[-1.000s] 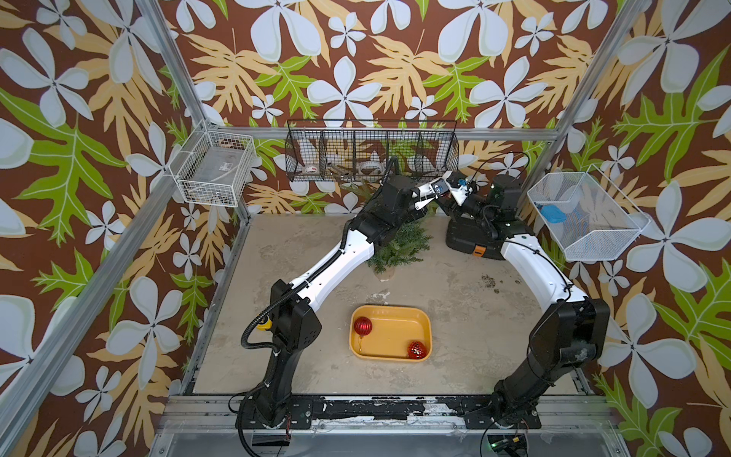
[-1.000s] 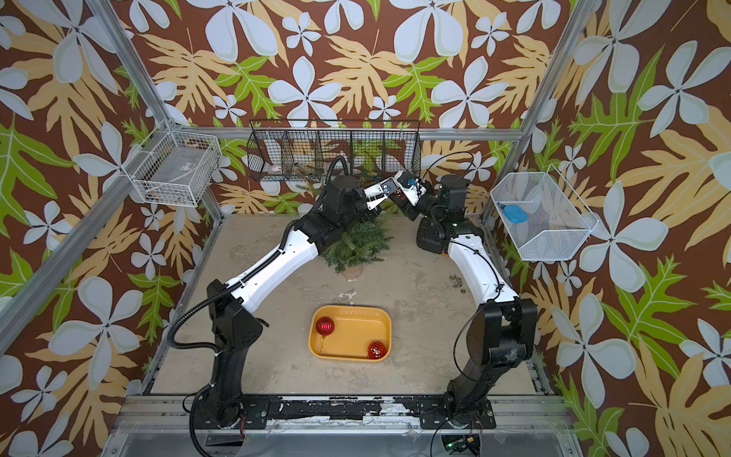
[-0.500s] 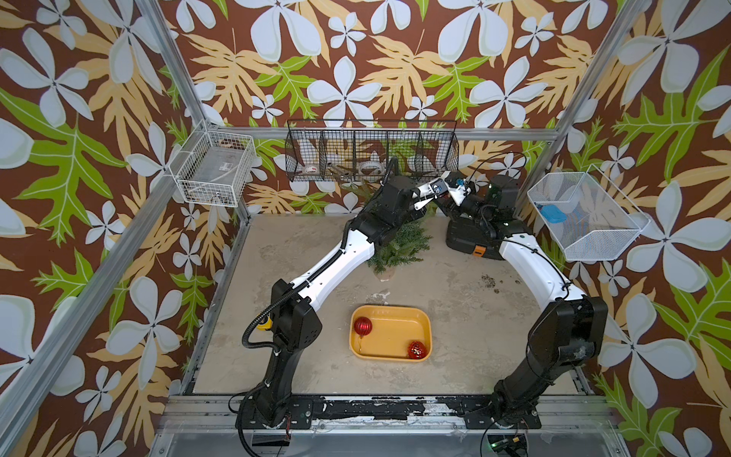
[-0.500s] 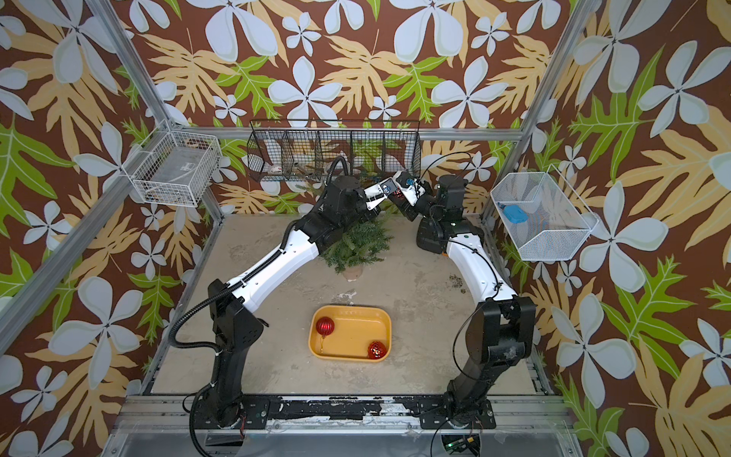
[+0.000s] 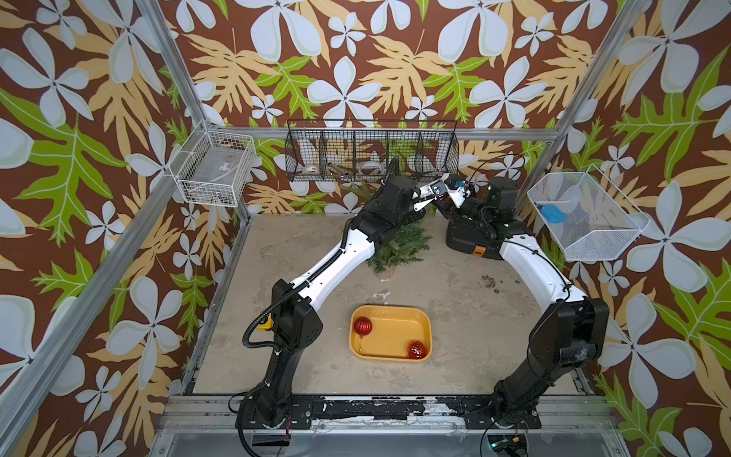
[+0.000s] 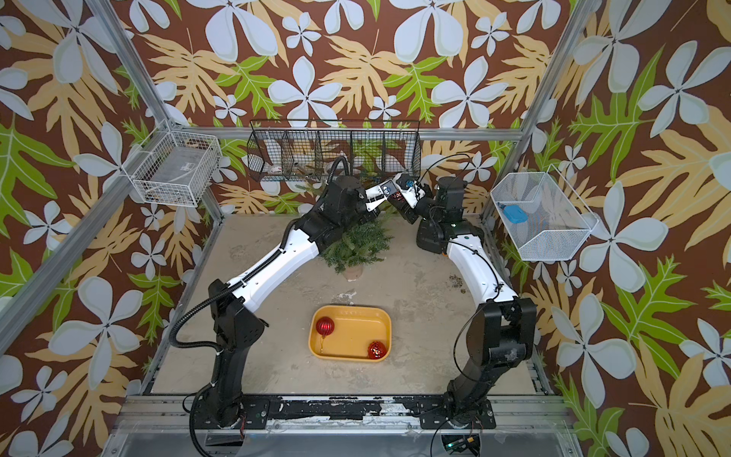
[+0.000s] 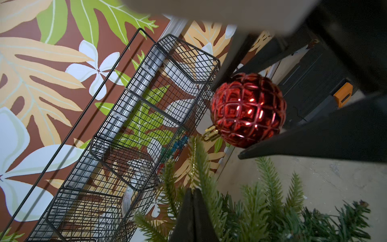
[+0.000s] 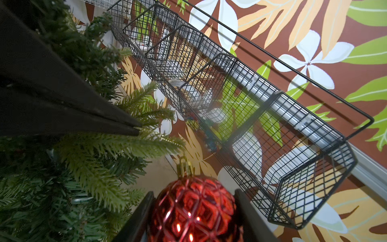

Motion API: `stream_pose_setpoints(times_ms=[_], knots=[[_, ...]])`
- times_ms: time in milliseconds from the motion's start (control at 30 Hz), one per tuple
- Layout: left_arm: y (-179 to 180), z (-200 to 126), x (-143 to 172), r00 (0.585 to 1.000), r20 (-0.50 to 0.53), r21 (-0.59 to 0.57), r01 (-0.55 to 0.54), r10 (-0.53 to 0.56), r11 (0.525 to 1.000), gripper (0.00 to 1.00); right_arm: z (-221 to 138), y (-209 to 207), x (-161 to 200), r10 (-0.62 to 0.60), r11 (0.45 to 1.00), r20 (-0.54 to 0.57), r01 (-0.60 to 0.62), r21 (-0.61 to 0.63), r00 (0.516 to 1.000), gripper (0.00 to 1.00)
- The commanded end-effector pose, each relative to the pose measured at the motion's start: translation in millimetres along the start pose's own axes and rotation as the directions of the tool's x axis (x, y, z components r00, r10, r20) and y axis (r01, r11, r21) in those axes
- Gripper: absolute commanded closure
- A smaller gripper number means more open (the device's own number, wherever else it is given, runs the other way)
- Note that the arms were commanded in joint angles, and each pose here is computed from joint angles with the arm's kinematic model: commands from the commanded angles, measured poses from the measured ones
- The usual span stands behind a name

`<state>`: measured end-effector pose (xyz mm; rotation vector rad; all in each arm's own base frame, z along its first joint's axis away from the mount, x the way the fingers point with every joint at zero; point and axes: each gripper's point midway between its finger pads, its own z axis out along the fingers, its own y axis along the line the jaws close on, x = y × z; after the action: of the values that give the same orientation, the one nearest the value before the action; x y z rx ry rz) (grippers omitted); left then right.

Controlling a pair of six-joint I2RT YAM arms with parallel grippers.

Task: Decorate the small christmas tree with ornaments
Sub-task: Hang an ornament on the christmas tree.

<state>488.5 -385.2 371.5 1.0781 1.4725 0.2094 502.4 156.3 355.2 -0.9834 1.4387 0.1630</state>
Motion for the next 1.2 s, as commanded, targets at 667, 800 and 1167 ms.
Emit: stream_pose_setpoints(times_ms=[667, 800, 1167], knots=[[-22.1, -13.8, -10.9, 0.996, 0.083, 0.128, -0.046, 0.035, 0.991, 1.00, -8.6, 35.2, -45.6, -0.095, 0.981, 0.153, 0.119, -0.155, 0.984, 0.83], [-28.6, -11.5, -4.9, 0.996, 0.066, 0.148, -0.071, 0.062, 0.986, 1.00, -8.5, 34.9, -43.7, -0.095, 0.982, 0.145, 0.117, -0.151, 0.985, 0.83], [7.2, -9.9, -1.1, 0.999, 0.003, -0.029, -0.037, 0.038, 0.999, 1.00, 2.2, 22.7, -19.6, -0.057, 0.995, 0.069, 0.062, -0.073, 0.996, 0.83]])
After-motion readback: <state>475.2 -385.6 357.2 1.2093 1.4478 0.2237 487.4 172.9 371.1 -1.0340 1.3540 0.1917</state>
